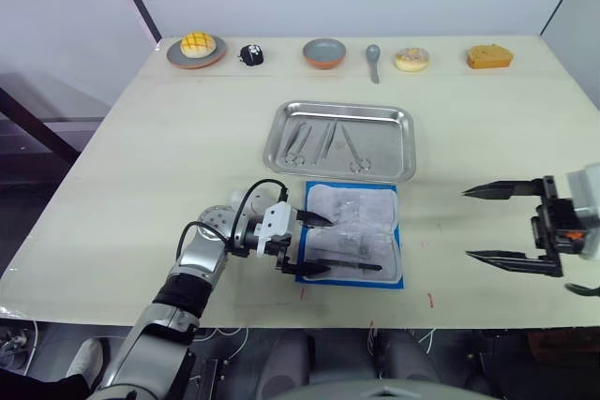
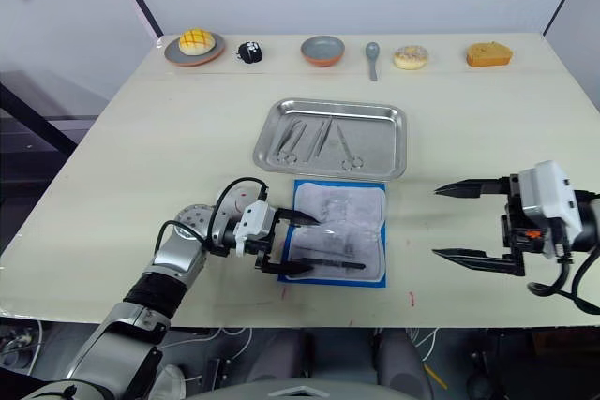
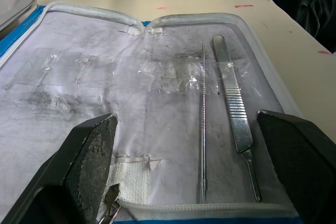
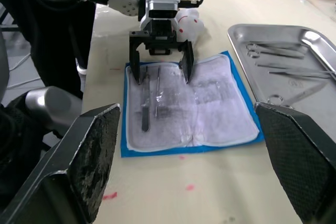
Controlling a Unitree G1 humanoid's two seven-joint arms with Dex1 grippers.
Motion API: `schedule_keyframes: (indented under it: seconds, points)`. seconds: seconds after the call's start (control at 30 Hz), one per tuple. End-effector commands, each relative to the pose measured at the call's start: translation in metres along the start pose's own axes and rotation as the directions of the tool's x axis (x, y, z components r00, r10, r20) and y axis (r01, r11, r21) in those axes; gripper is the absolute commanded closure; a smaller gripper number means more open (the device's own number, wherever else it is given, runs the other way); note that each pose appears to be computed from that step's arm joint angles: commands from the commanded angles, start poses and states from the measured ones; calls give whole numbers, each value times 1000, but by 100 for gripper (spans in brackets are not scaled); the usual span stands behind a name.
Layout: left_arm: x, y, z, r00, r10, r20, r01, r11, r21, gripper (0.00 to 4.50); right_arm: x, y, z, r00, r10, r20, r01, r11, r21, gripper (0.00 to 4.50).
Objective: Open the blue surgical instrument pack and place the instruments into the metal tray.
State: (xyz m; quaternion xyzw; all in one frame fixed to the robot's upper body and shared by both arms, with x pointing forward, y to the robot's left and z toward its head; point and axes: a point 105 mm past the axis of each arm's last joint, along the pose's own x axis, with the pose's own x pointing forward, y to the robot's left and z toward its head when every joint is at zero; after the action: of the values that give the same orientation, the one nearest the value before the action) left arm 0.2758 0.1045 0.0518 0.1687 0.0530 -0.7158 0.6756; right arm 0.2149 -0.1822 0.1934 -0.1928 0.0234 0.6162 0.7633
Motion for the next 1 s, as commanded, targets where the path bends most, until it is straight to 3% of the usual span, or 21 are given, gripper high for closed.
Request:
schedule_keyframes:
  seconds: [0.03, 0.17, 0.3, 0.53, 1.0]
  points:
    - [3, -24, -33, 994, -71, -88, 59, 990, -125, 0, 25, 2, -5, 999, -37, -4, 36, 998, -51, 22]
    - [2, -27, -32, 994, -72, -88, 61, 990, -127, 0, 48, 6, -16, 998, -68, 9, 68, 997, -32, 22]
    - [2, -29, -32, 993, -77, -91, 65, 990, -128, 0, 74, 2, -38, 988, -143, -65, 139, 988, -71, 22]
    - [3, -29, -31, 993, -79, -93, 67, 990, -126, 0, 106, 7, -57, 987, -138, -81, 136, 990, -40, 22]
    - [5, -31, -30, 992, -88, -92, 76, 989, -128, 0, 131, 4, -86, 983, -115, -141, 112, 993, -27, 22]
